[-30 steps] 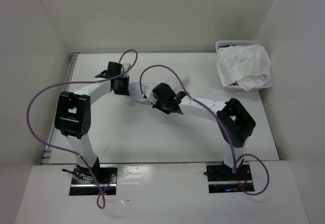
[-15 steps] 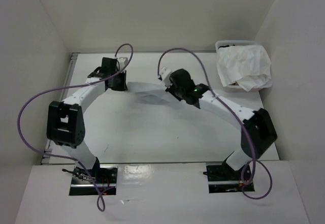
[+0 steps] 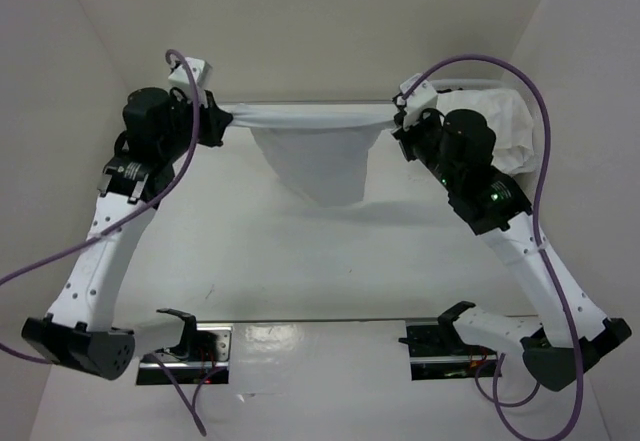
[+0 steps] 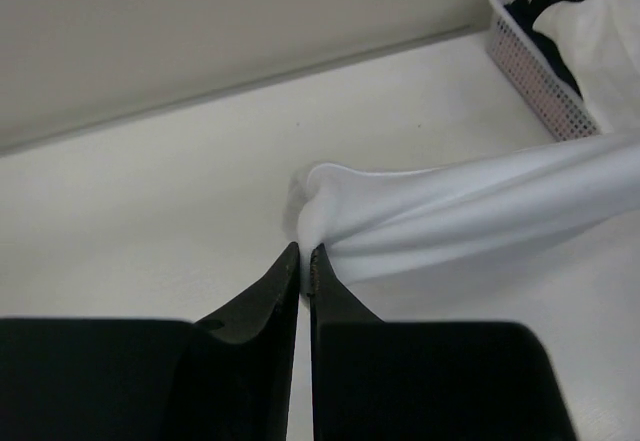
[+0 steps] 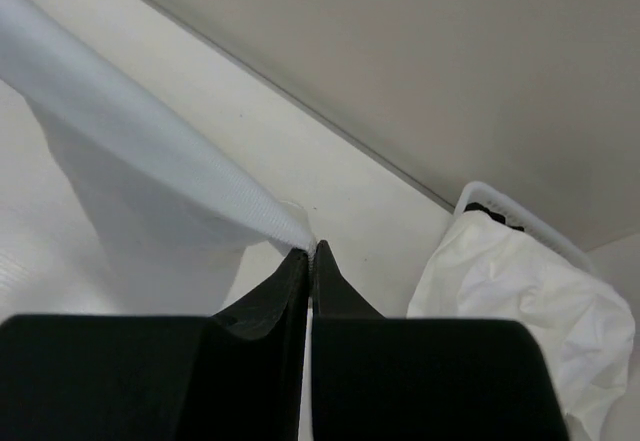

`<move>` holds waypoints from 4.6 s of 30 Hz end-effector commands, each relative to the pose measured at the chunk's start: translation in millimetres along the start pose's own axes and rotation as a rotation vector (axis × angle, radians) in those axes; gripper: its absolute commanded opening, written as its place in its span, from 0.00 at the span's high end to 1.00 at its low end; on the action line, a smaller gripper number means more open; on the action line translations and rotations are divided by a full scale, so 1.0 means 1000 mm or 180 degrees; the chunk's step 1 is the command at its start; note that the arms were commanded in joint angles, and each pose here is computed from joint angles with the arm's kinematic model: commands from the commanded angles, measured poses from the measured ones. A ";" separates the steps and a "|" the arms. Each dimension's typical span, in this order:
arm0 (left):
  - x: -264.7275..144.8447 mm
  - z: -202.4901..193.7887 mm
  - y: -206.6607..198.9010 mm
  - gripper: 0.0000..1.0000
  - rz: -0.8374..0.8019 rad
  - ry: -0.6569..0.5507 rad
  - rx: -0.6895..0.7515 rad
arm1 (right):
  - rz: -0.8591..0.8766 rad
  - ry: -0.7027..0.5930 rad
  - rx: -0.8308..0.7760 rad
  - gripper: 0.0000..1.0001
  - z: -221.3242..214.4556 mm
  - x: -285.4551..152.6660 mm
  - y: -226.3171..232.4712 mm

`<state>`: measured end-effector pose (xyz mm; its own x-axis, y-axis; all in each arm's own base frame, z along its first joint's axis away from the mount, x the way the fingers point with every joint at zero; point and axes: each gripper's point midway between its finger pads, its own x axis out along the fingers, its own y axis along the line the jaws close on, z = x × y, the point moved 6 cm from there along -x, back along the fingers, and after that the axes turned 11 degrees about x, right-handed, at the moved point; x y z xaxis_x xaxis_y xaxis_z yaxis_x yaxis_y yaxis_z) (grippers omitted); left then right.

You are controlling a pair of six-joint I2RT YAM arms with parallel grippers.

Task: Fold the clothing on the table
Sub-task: Flatten the skirt out

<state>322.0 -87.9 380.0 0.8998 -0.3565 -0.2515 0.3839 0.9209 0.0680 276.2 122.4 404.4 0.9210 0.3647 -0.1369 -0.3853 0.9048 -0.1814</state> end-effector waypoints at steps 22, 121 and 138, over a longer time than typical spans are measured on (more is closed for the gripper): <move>-0.135 0.035 0.017 0.88 0.0869 -0.0775 0.0527 | -0.0210 -0.0660 0.0335 1.00 0.054 -0.097 -0.047; 0.085 -0.141 -0.099 1.00 -0.2039 0.0055 0.1196 | 0.1355 0.0337 0.0476 1.00 0.034 0.026 0.066; 0.034 -0.078 -0.055 1.00 -0.1181 -0.0058 0.1173 | 0.0838 0.0060 0.0450 1.00 0.049 0.002 0.023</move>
<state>314.5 -150.1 256.9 0.6154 -0.6984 -0.3654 0.7882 0.5465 0.2830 282.5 173.7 414.5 0.7243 0.6162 -0.3092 -0.6361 0.7703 0.0451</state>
